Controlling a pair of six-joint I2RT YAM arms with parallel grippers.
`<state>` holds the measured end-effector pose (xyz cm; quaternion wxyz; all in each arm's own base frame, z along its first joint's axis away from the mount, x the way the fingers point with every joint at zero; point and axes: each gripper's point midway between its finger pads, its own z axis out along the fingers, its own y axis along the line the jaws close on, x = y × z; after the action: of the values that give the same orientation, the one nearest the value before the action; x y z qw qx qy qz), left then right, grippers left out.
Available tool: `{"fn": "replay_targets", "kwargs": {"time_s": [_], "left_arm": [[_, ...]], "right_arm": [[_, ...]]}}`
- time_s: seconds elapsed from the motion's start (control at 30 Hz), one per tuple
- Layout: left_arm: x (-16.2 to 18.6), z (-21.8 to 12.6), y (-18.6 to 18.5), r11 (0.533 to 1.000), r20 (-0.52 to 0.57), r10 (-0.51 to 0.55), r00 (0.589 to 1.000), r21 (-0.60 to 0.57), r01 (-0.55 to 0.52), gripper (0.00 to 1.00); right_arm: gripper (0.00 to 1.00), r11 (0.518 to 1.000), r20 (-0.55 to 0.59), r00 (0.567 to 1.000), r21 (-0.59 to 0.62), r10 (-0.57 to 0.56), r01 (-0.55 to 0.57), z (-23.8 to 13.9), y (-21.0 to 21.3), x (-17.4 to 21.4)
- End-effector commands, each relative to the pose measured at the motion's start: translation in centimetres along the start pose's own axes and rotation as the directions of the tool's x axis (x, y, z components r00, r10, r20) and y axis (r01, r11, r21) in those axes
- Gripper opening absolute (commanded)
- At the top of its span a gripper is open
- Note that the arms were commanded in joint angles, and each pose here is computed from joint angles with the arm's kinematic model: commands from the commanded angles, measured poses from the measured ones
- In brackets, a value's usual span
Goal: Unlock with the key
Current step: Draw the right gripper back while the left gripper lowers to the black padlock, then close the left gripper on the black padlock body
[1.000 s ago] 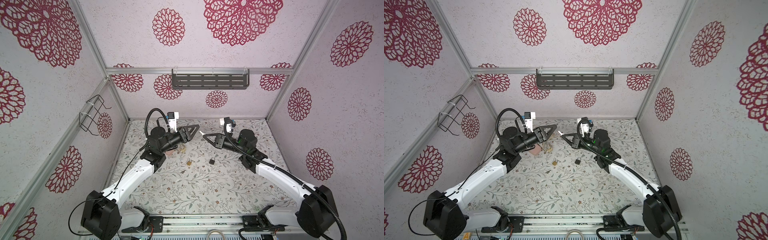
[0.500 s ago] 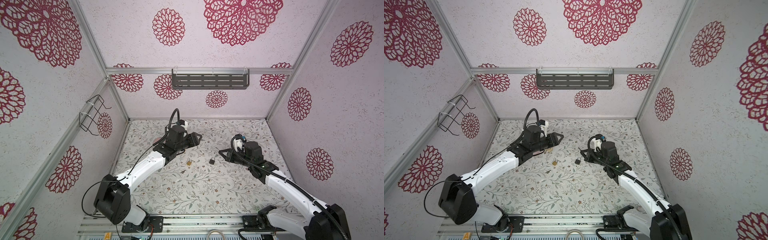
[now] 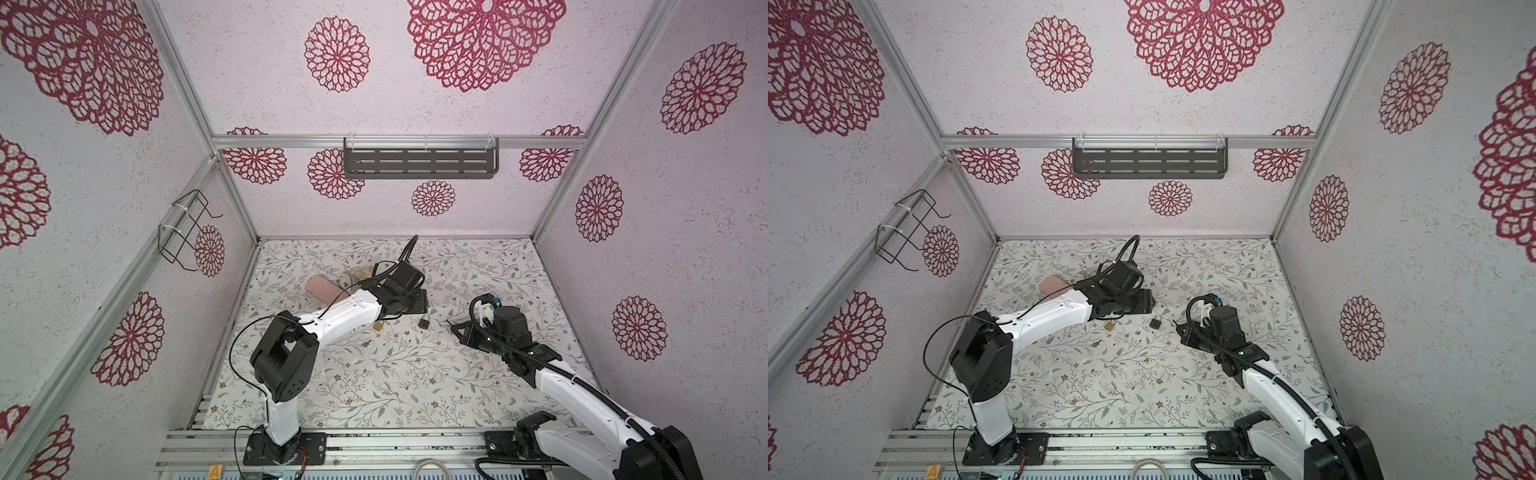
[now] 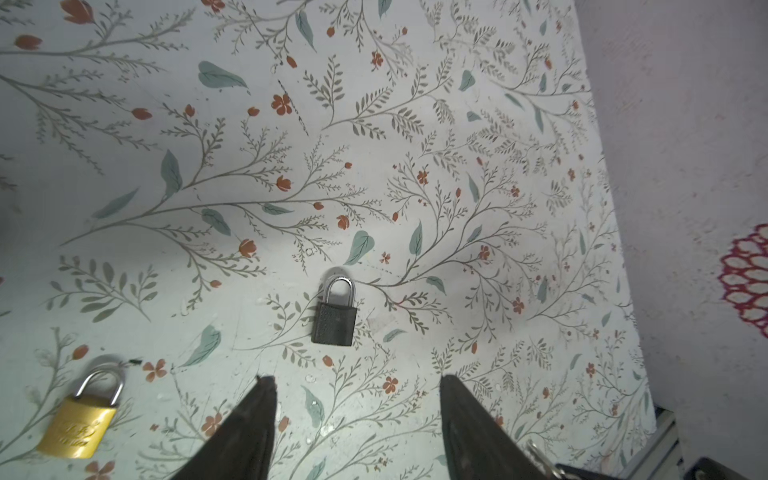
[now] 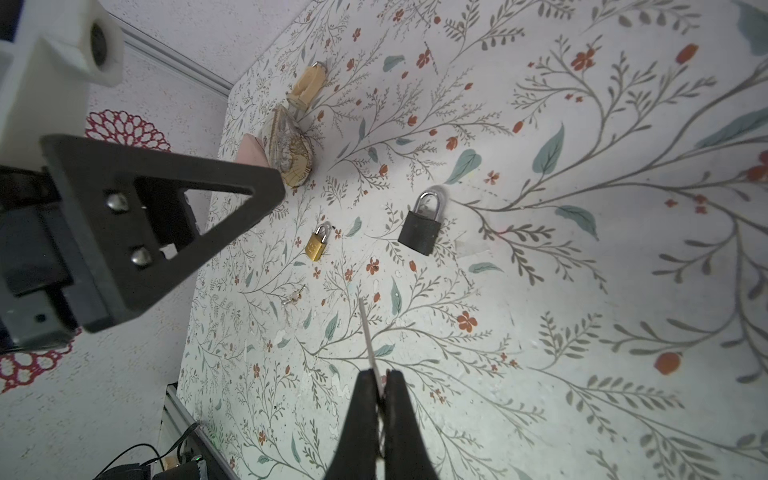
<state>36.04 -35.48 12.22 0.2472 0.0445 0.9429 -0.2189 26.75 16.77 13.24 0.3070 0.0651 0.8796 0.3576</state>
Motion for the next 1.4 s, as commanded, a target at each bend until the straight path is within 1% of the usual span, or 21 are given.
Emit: {"fn": "replay_targets", "kwargs": {"time_s": [0.0,0.03,0.07,0.1,0.2,0.37,0.47,0.63,0.77,0.93,1.13,1.27,1.37], "left_arm": [[1.4,1.2,1.2,0.995,-0.054,0.036,0.998,-0.095,-0.041,0.66],[1.3,1.1,1.1,0.994,-0.052,0.038,0.998,-0.098,-0.043,0.66],[2.3,2.6,1.9,0.991,-0.084,0.039,0.996,-0.127,-0.049,0.67],[2.7,2.9,2.0,0.990,-0.096,0.038,0.995,-0.132,-0.051,0.67],[3.5,4.0,1.7,0.991,-0.132,0.044,0.990,-0.121,-0.060,0.68],[4.4,5.3,2.5,0.979,-0.167,0.064,0.984,-0.183,-0.095,0.69],[4.5,6.2,1.8,0.982,-0.177,0.074,0.981,-0.160,-0.102,0.69],[4.3,7.8,0.8,0.981,-0.173,0.094,0.980,-0.154,-0.121,0.69],[4.2,8.5,0.8,0.972,-0.174,0.110,0.979,-0.186,-0.142,0.70],[4.8,9.2,1.4,0.954,-0.203,0.140,0.969,-0.235,-0.187,0.68],[5.4,9.4,1.1,0.927,-0.212,0.214,0.953,-0.264,-0.267,0.65],[6.2,9.8,1.6,0.912,-0.236,0.225,0.945,-0.291,-0.289,0.58],[6.5,10.0,1.9,0.896,-0.249,0.246,0.937,-0.310,-0.317,0.58]], "right_arm": [[0.00,1.000,0.036,0.999,-0.013,0.004,-0.004,-0.5,0.0,-0.8],[0.00,1.000,0.035,0.999,-0.015,0.011,-0.010,-0.6,-0.2,-0.9],[0.00,1.000,0.036,0.999,-0.020,0.015,-0.014,-0.6,-0.2,-1.0],[0.00,1.000,0.036,0.999,-0.020,0.019,-0.019,-0.6,-0.3,-1.0],[0.00,0.999,0.042,0.999,-0.014,0.032,-0.032,-0.7,-0.8,-1.1],[0.00,0.998,0.059,0.996,-0.033,0.059,-0.058,-0.9,-1.1,-1.4],[0.00,0.998,0.067,0.996,-0.031,0.066,-0.064,-0.9,-1.3,-1.6],[0.00,0.997,0.073,0.994,-0.023,0.080,-0.078,-1.0,-1.7,-1.6],[0.00,0.996,0.082,0.993,-0.020,0.085,-0.083,-1.2,-1.9,-1.8],[0.00,0.996,0.083,0.992,-0.020,0.093,-0.091,-1.3,-2.2,-1.8],[0.00,0.995,0.089,0.991,-0.027,0.101,-0.099,-1.4,-2.2,-1.9],[0.00,0.993,0.087,0.989,-0.033,0.116,-0.114,-1.2,-2.4,-1.7],[0.00,0.992,0.088,0.988,-0.041,0.124,-0.121,-1.1,-2.3,-1.8]]}}
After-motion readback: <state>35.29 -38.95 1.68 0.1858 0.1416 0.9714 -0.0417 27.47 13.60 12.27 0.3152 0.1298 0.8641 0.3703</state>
